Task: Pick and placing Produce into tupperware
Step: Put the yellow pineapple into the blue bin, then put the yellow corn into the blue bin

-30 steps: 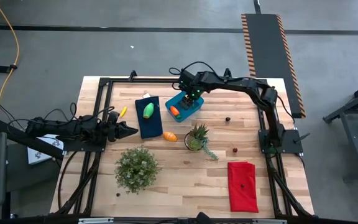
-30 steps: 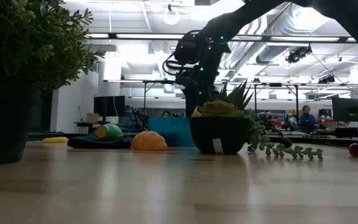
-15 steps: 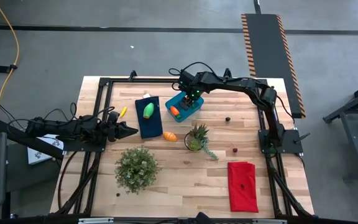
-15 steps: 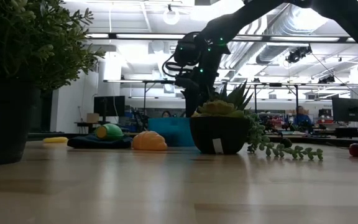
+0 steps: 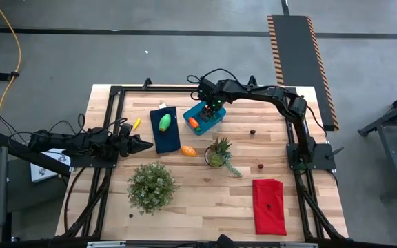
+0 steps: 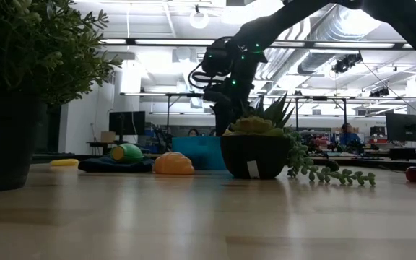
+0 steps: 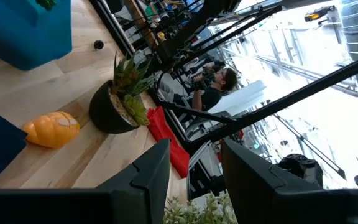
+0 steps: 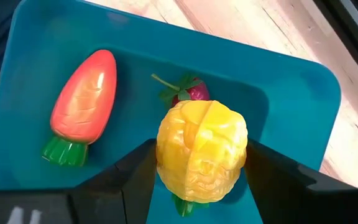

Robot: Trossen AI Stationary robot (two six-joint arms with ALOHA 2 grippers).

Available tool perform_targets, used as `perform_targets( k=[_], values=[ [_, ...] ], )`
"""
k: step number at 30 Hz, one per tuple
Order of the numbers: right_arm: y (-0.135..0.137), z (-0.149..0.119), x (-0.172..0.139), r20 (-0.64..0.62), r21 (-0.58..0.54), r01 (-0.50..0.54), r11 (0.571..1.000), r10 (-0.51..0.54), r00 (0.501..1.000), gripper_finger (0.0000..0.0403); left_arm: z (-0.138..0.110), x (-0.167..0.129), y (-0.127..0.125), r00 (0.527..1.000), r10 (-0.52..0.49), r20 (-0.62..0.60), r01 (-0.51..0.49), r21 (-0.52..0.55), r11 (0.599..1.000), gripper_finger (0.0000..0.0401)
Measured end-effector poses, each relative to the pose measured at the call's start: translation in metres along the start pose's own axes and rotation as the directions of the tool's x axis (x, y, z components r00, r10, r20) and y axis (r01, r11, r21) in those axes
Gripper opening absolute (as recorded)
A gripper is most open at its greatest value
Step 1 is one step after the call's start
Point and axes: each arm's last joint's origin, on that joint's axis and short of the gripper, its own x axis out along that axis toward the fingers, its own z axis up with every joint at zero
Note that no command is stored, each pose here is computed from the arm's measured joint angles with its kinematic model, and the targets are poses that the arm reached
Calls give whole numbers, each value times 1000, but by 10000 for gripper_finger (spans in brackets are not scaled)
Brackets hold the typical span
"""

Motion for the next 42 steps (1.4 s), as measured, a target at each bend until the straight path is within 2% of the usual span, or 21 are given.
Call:
perform_targets(
  k=[5,14,31,38,42],
  values=[
    [1,1,0,3,0,-22,1000,22,1000,214,0,0,0,1000,0,0,0,0,1000,131],
    [1,2,0,13,-11,-36,999,36,999,255,0,0,0,1000,0,0,0,0,1000,131],
    [0,2,0,18,-16,-33,999,34,999,256,0,0,0,1000,0,0,0,0,1000,131],
    [2,2,-1,12,-16,-74,997,74,997,256,0,0,0,1000,0,0,0,0,1000,131],
    [4,10,-12,42,-19,-89,996,89,995,256,0,0,0,1000,0,0,0,0,1000,131]
  ],
)
